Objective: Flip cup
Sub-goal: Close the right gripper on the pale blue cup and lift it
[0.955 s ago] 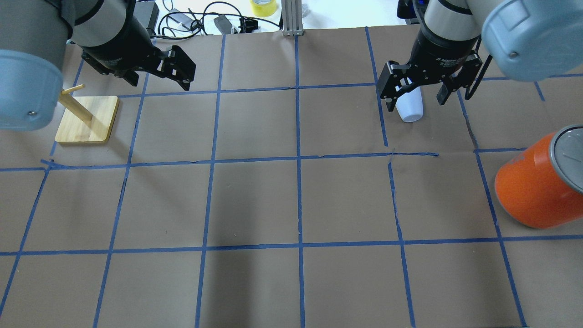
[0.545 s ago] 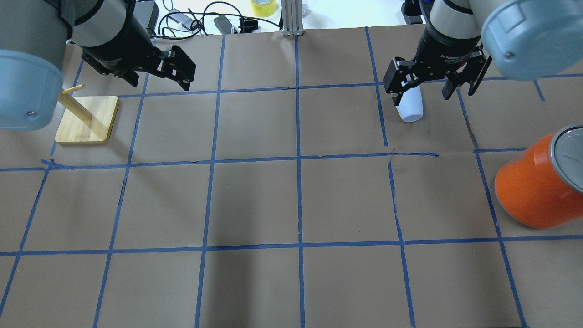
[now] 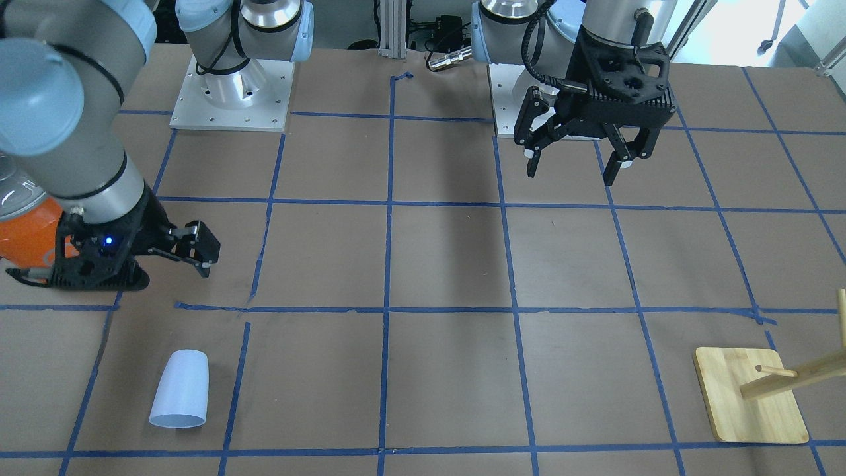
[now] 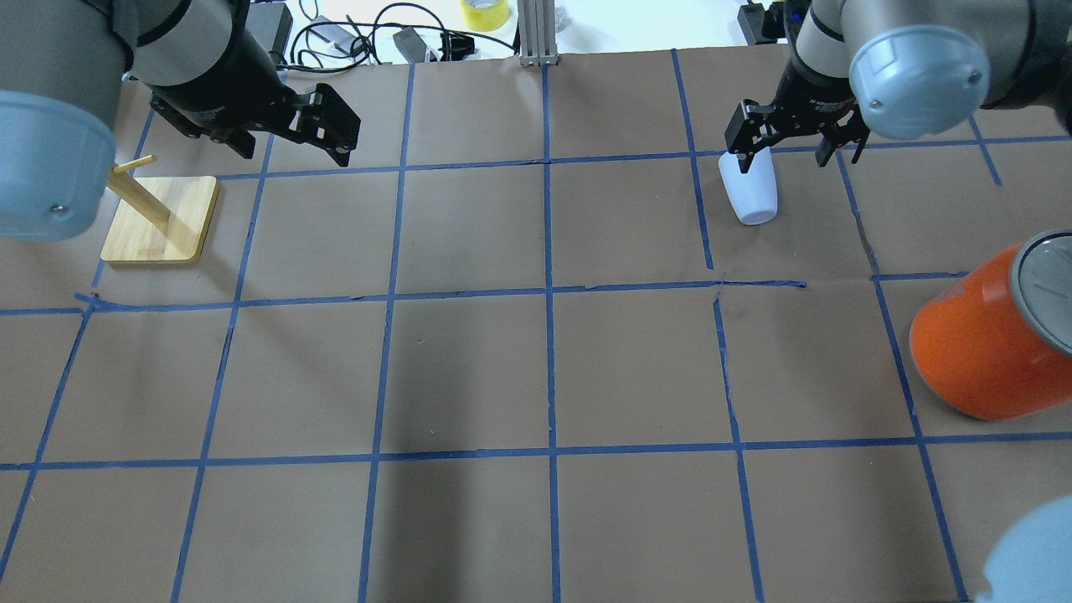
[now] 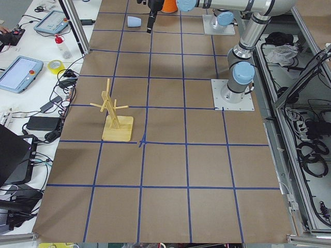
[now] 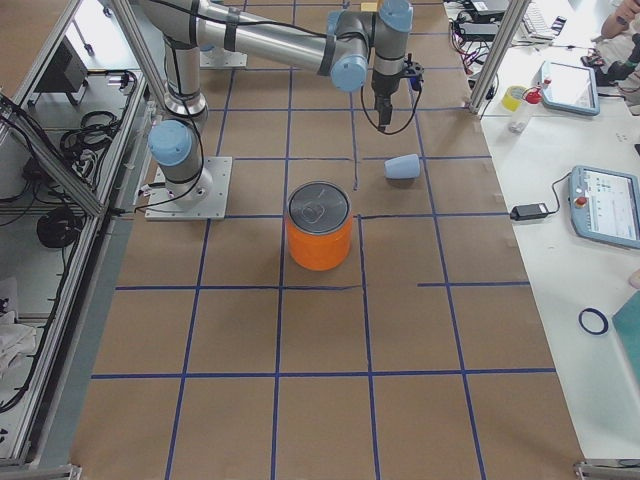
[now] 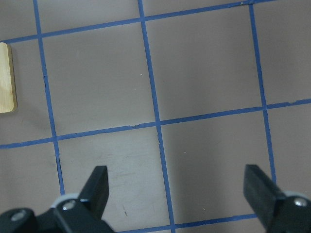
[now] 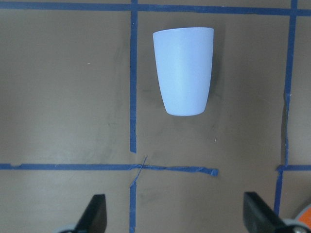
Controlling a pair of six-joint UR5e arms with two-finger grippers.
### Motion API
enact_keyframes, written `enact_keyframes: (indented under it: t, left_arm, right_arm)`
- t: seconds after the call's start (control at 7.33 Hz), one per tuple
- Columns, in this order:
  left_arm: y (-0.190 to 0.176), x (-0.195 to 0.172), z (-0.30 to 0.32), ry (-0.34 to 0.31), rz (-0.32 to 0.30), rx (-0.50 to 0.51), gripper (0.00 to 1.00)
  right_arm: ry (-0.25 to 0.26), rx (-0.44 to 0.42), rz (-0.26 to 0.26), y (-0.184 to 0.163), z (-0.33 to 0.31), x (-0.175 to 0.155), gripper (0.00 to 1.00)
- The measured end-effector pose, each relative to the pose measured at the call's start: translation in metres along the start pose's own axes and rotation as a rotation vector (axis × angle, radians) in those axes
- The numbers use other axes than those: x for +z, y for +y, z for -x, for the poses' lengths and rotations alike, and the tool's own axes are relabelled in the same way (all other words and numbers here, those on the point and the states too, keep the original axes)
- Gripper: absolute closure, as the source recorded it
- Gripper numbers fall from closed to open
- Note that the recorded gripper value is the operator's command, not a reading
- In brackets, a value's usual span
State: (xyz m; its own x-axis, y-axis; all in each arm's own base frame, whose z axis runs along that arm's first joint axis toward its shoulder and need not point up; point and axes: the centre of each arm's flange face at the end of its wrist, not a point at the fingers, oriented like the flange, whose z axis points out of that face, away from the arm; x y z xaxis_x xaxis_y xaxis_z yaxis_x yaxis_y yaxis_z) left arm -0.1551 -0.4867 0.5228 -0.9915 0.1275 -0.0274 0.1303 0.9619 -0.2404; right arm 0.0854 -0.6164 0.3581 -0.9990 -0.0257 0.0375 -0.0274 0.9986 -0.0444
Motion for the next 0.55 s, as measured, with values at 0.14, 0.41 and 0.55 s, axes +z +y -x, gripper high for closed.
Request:
enact_keyframes:
  t: [0.14, 0.41, 0.55]
  left_arm:
    - [0.000, 0.000, 0.000, 0.000, 0.000, 0.000, 0.00]
    - [0.000, 0.000, 0.000, 0.000, -0.001, 0.000, 0.00]
    - [0.000, 0.000, 0.000, 0.000, -0.001, 0.000, 0.00]
  right_arm:
    - [0.005, 0.005, -0.025, -0.018, -0.003, 0.029, 0.00]
    - [0.010, 0.015, -0.050, -0.039, -0.005, 0.074, 0.00]
    - [0.010, 0.014, -0.047, -0.045, -0.005, 0.093, 0.00]
